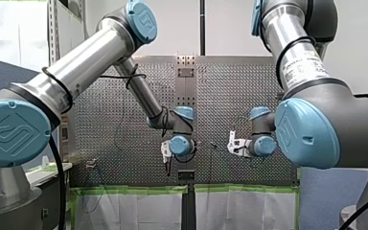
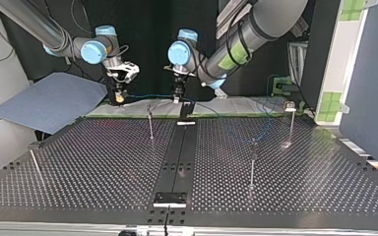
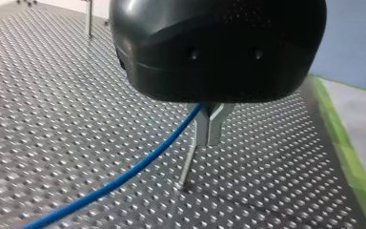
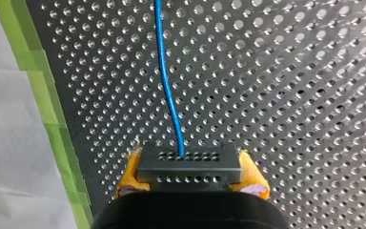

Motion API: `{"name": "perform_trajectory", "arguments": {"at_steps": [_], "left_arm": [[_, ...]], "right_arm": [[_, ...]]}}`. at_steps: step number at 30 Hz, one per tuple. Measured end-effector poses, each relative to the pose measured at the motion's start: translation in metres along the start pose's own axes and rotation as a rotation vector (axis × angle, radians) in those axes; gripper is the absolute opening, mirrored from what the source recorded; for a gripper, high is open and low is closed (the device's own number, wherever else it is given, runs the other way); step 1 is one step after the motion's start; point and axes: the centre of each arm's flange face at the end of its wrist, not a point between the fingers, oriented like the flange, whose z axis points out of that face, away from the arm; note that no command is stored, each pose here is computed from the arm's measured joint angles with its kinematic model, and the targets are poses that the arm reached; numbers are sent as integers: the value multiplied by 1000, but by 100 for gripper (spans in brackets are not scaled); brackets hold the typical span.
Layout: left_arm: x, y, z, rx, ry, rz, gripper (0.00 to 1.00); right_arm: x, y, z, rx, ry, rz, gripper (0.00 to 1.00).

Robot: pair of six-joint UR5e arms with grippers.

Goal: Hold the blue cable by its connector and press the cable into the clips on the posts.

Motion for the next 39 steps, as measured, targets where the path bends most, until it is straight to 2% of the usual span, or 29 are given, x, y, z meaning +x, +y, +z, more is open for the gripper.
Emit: {"name": "perform_trajectory", "arguments": {"at_steps": [4, 9, 15, 21, 25, 31, 39], "left_arm": [[-1, -2, 8, 4, 6, 5, 0], [-11, -15, 19, 40, -9, -9, 0], [-4, -17, 27, 32, 3, -6, 0], [3, -20, 34, 27, 9, -4, 0], [-1, -31, 38, 52, 3, -12, 0], [11, -46, 44, 75, 26, -16, 0], [14, -48, 47, 73, 23, -23, 0]], "right_arm": [[-3, 3, 4, 28, 10, -10, 0], [-1, 5, 8, 67, 32, -24, 0], [2, 6, 11, 102, 55, -38, 0], [3, 9, 12, 105, 59, -43, 0], [4, 12, 13, 101, 62, -40, 0], [8, 18, 16, 93, 69, -35, 0], [13, 31, 26, 78, 79, -25, 0]]}}
